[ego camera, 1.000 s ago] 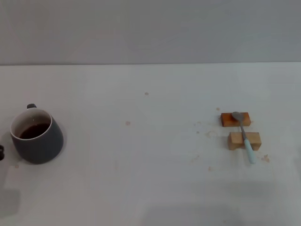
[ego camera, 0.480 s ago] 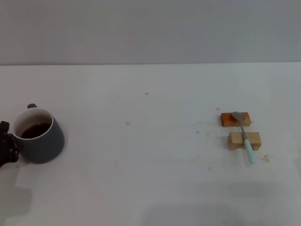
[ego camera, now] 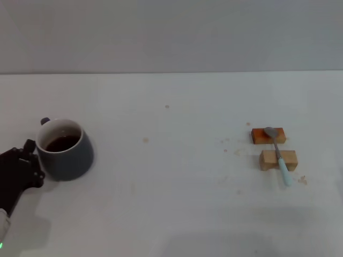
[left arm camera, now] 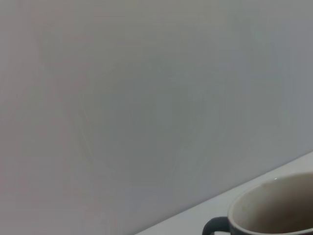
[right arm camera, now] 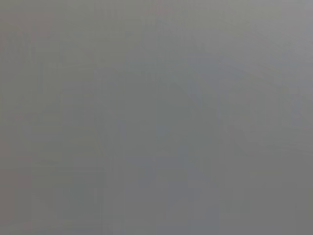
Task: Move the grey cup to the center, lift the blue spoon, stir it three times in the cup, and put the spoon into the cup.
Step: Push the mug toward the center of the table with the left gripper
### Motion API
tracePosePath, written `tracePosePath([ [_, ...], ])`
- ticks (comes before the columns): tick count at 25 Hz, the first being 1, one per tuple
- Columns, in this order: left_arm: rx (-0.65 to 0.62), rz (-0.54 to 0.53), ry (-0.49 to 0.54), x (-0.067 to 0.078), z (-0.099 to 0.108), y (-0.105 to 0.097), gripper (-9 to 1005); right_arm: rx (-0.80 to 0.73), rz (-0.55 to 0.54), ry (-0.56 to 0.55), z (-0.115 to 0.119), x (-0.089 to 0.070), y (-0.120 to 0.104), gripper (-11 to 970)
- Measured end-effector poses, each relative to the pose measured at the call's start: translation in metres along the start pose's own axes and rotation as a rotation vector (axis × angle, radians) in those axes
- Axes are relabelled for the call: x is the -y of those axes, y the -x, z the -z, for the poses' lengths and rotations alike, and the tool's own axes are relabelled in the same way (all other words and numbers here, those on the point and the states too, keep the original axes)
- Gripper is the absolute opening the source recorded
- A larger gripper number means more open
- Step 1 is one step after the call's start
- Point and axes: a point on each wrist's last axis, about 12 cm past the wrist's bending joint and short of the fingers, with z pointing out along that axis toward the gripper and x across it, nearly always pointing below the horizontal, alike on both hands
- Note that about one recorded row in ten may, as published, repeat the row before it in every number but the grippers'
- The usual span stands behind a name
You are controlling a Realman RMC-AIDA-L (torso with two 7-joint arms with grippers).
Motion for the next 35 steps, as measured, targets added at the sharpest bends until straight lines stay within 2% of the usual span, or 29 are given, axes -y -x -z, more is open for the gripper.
tracePosePath([
  [3, 0.021, 0.008, -0.029, 0.007, 0.000, 0.003, -2, 0.002, 0.000, 0.000, 0.000, 0.000, 0.000, 767],
  [6, 0.023, 0.002, -0.034, 0.008, 0.001, 0.004, -2, 0.004, -0.002, 0.000, 0.000, 0.000, 0.000, 767],
  [13, 0.000, -0.033, -0.006, -0.005, -0.005, 0.000, -2, 0.008, -0.003, -0.001, 0.000, -0.001, 0.001, 766],
  [19, -0.002, -0.039, -0.024, -0.003, -0.012, 0.003, -2, 0.009, -0.004, 0.000, -0.001, -0.001, 0.001, 766],
  [27, 0.015, -0.022, -0.059, 0.008, -0.016, 0.008, -2, 0.012, -0.006, -0.002, -0.001, -0.001, 0.001, 765],
  [35, 0.052, 0.001, -0.135, 0.028, -0.017, 0.016, -2, 0.019, -0.012, 0.001, -0.003, -0.002, 0.001, 764],
])
